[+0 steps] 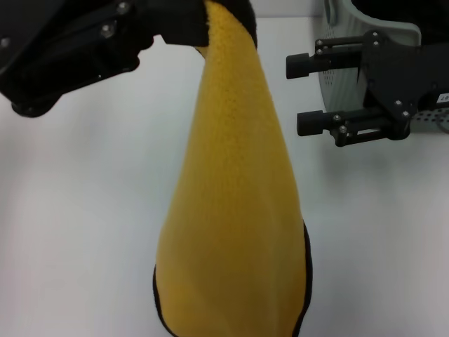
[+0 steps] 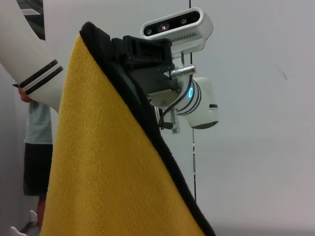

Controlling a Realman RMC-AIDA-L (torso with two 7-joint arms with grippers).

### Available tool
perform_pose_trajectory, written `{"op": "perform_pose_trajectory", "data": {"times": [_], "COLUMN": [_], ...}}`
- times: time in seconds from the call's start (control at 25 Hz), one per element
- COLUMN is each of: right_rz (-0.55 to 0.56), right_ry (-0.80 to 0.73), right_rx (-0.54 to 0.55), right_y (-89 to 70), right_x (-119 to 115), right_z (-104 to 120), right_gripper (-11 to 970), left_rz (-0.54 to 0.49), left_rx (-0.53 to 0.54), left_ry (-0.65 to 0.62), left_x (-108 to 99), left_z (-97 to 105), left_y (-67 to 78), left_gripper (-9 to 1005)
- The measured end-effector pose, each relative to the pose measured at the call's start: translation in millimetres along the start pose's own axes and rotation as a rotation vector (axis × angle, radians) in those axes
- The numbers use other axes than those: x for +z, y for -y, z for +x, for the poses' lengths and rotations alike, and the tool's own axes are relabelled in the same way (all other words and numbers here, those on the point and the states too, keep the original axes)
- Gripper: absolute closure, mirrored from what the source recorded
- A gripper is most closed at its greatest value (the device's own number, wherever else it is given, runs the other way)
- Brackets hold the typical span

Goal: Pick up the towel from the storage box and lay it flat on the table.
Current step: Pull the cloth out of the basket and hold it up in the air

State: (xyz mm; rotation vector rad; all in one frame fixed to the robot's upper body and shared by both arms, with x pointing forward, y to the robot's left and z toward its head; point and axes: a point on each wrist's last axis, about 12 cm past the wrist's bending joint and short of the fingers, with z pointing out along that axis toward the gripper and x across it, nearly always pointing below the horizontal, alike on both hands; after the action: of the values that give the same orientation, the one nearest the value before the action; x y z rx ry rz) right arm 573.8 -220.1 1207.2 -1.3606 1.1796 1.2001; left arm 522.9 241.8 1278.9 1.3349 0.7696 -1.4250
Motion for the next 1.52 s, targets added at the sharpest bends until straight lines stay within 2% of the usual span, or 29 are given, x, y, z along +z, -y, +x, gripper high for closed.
{"op": "perform_pose_trajectory", "data": {"times": [0.28, 0.48, 0.6, 0.72, 1.24, 1.52], "right_rz": [0.020, 0.034, 0.001, -0.013, -0.083, -0.113], "right_ry": [0.045, 0.154, 0.207, 0.235, 0.260, 0.241], "right_rx": [0.035, 0.147, 0.243, 0.291, 0.338, 0.353], "right_y": [-2.2, -2.3, -3.2, -8.1, -32.6, -38.6], "right_x": [-4, -12, -14, -13, -21, -16], "right_z": [5, 12, 18, 24, 36, 41], "right_gripper": [268, 267, 267, 267, 268, 269], "left_rz": [0.003, 0.046, 0.071, 0.093, 0.273, 0.266], "left_rx": [0.006, 0.031, 0.050, 0.073, 0.173, 0.177], "left_ry": [-0.023, -0.057, -0.053, -0.034, -0.053, -0.057], "left_x": [-2, 3, 8, 13, 57, 58], "left_z": [-2, -5, -9, -14, -36, -34], "left_y": [0.6, 1.9, 2.2, -0.3, -22.8, -30.6], "left_gripper": [978, 978, 978, 978, 978, 978]}}
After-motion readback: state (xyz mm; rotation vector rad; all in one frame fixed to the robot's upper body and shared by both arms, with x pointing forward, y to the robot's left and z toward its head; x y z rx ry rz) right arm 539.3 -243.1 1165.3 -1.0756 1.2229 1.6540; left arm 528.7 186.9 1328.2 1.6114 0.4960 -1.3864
